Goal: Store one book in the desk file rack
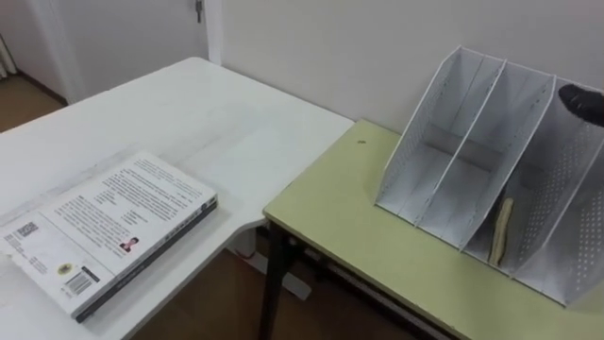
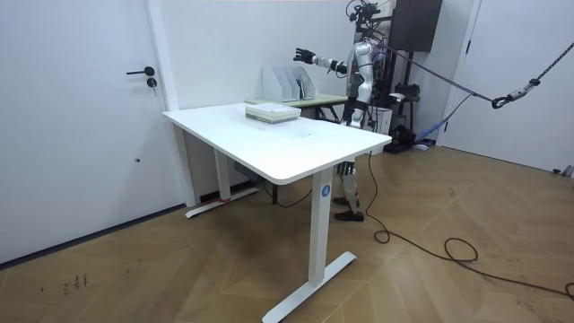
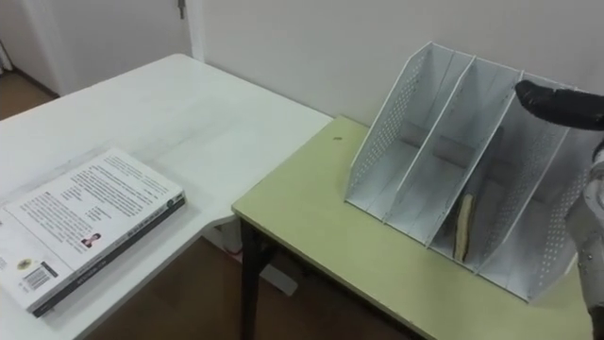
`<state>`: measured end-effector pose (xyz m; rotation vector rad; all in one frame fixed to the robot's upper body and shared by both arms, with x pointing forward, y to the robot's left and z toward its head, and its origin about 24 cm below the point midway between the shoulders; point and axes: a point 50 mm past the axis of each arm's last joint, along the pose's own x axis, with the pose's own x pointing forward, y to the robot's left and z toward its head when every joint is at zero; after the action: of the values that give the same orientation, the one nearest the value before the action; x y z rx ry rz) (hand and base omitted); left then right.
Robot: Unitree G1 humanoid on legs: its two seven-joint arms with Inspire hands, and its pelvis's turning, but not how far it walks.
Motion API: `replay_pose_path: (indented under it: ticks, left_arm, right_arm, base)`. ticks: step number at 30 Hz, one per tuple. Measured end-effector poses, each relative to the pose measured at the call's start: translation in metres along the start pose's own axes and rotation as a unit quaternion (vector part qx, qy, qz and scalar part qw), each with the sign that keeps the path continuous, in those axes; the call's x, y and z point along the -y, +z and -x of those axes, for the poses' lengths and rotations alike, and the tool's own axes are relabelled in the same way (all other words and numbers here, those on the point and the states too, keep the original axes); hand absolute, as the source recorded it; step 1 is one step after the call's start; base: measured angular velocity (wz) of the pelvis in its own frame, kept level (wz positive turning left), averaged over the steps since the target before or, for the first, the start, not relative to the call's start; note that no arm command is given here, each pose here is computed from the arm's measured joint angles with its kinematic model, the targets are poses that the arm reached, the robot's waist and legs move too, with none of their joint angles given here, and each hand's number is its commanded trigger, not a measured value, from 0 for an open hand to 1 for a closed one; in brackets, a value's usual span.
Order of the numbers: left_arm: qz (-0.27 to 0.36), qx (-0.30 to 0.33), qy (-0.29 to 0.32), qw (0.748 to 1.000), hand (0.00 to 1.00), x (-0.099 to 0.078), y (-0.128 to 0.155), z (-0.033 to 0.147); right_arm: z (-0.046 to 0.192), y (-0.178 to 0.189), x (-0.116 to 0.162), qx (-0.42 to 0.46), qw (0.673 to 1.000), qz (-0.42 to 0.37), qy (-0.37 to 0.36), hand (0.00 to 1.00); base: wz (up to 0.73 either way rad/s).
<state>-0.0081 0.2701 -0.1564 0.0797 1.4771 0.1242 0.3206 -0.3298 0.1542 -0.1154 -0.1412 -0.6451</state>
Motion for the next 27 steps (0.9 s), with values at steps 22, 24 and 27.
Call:
replay_pose_path:
  ticks: [22,24,27]
  left_arm:
    - [-0.04,0.019,-0.021,0.999,0.0,0.004,0.024,-0.002]
    - [-0.044,0.021,-0.02,0.999,0.0,0.0,0.029,-0.002]
    - [-0.054,0.024,-0.023,0.998,0.0,0.001,0.037,-0.003]
  right_arm:
    - [0.114,0.0,-0.104,0.042,0.828,0.04,0.558,0.0]
    - [0.129,-0.021,-0.102,0.006,0.803,0.056,0.593,0.0]
    - [0.157,-0.051,-0.103,-0.054,0.748,0.083,0.657,0.0]
  base:
    - [-0.01]
    - [0.0]
    - [0.01]
